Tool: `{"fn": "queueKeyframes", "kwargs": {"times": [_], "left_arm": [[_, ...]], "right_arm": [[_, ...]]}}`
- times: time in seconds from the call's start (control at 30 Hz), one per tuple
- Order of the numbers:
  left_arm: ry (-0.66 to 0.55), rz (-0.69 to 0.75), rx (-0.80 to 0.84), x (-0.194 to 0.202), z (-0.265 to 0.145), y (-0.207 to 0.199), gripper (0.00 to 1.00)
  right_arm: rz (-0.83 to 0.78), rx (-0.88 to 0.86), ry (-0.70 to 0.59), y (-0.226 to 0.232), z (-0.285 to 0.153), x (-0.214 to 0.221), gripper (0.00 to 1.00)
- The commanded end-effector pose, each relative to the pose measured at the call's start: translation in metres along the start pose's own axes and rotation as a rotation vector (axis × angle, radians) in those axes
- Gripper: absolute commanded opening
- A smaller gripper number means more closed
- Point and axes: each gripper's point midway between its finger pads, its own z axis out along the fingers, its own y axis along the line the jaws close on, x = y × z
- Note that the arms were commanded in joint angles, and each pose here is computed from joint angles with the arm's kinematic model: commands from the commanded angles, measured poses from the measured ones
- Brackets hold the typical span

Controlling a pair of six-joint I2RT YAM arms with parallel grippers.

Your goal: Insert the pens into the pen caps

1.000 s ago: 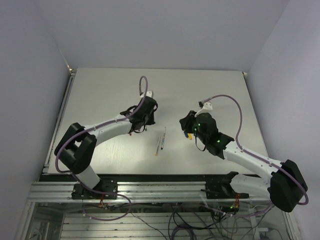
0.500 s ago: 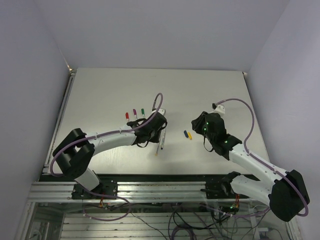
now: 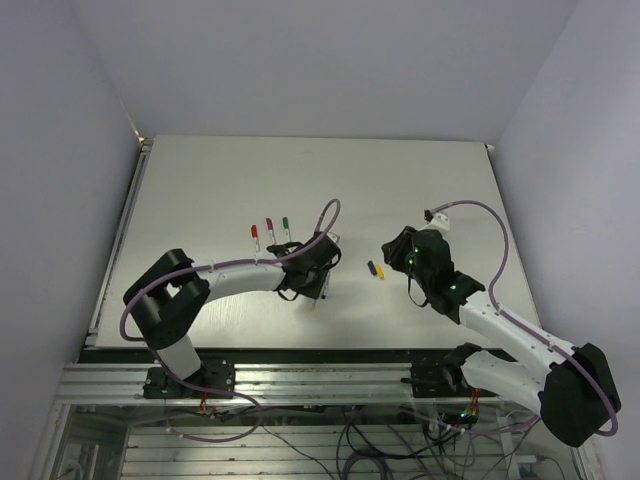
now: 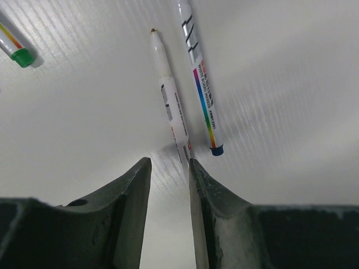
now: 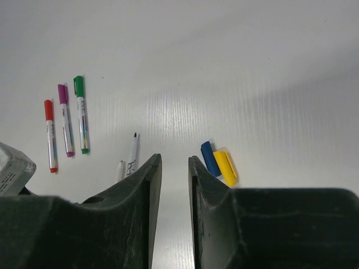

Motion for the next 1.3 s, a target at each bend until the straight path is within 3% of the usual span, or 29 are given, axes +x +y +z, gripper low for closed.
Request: {"fn": "queueKeyframes", "kwargs": {"times": [0.0, 0.6, 0.93, 1.27], "left_arm": [[0.0, 0.019, 0.047, -0.008, -0.005, -0.015, 0.44], [0.053, 0.024, 0.029, 0.002, 0.017, -0.018, 0.45], [0.149, 0.062, -0.079, 0.029, 0.028, 0.004, 0.44], [0.257, 0.103, -0.086, 0.053, 0.038, 0.008, 0.37]], "right_arm": [[0.016, -0.013, -0.014, 0.001, 0.001, -0.001, 0.25], [0.008, -0.014, -0.005, -0.001, 0.003, 0.003, 0.25], [0.01, -0.019, -0.007, -0.001, 0.005, 0.004, 0.25], [0.018, -0.024, 0.006, 0.0, 0.008, 0.007, 0.25]]}}
